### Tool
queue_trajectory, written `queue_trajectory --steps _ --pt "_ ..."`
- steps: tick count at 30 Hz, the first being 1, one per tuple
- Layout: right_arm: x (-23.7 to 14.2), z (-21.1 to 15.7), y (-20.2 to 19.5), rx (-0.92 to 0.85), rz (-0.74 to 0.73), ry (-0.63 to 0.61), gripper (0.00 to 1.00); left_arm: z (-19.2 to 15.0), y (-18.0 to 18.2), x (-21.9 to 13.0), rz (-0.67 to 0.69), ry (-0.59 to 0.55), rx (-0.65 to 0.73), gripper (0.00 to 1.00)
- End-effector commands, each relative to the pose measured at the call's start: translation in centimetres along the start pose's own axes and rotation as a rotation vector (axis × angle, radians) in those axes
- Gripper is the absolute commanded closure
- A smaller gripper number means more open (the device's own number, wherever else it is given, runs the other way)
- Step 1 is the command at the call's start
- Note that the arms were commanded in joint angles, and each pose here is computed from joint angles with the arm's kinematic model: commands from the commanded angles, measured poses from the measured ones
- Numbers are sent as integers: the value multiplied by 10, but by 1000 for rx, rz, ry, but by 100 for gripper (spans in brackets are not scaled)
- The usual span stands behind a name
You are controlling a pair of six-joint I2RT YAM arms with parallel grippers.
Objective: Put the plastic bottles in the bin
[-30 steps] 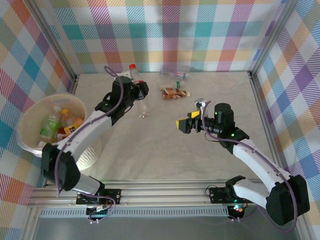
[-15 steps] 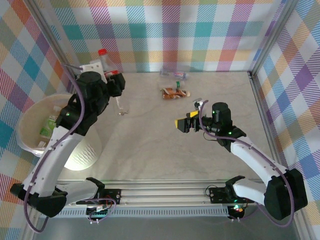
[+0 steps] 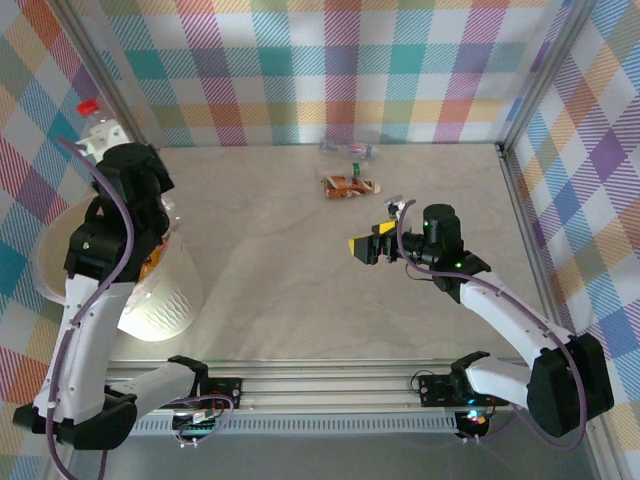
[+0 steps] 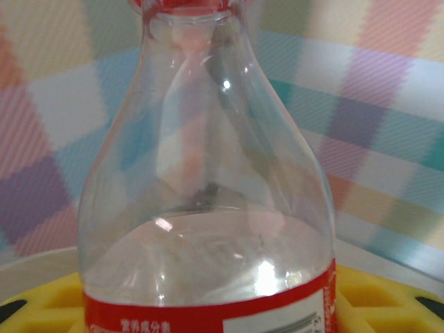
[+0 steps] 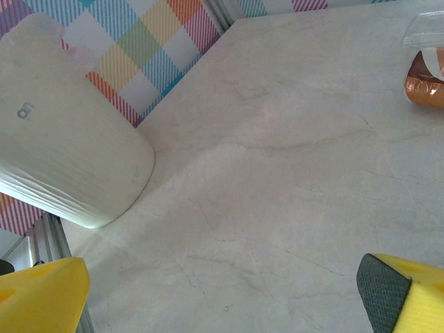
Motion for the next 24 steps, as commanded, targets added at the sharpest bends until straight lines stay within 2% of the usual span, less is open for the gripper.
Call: queue_trajectory --steps 1,6,11,14,20,24 --pt "3 6 8 -32 40 -15 0 -2 38 -1 201 -22 28 65" --pt "4 8 9 -39 45 -14 0 -27 66 5 293 33 -27 65" --pt "4 10 10 -59 45 -13 0 -51 83 7 328 76 -99 63" --pt "3 10 11 -63 46 -13 0 -66 88 10 350 94 -131 61" --pt "3 7 10 -66 46 -11 0 -103 80 23 307 188 -203 56" --pt "4 7 10 -66 49 -7 0 -119 79 24 329 233 -261 35"
Point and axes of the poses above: each hand's point on the last joint's axis, 136 mm out from that joint toward the fingers, its own x axis out along the fingers, its own y axis along the line the jaws close on, z = x × y, the point moved 6 cm from there along -x, back along the fingers, and after that the axes turned 11 degrees about x, right-handed, at the moved point
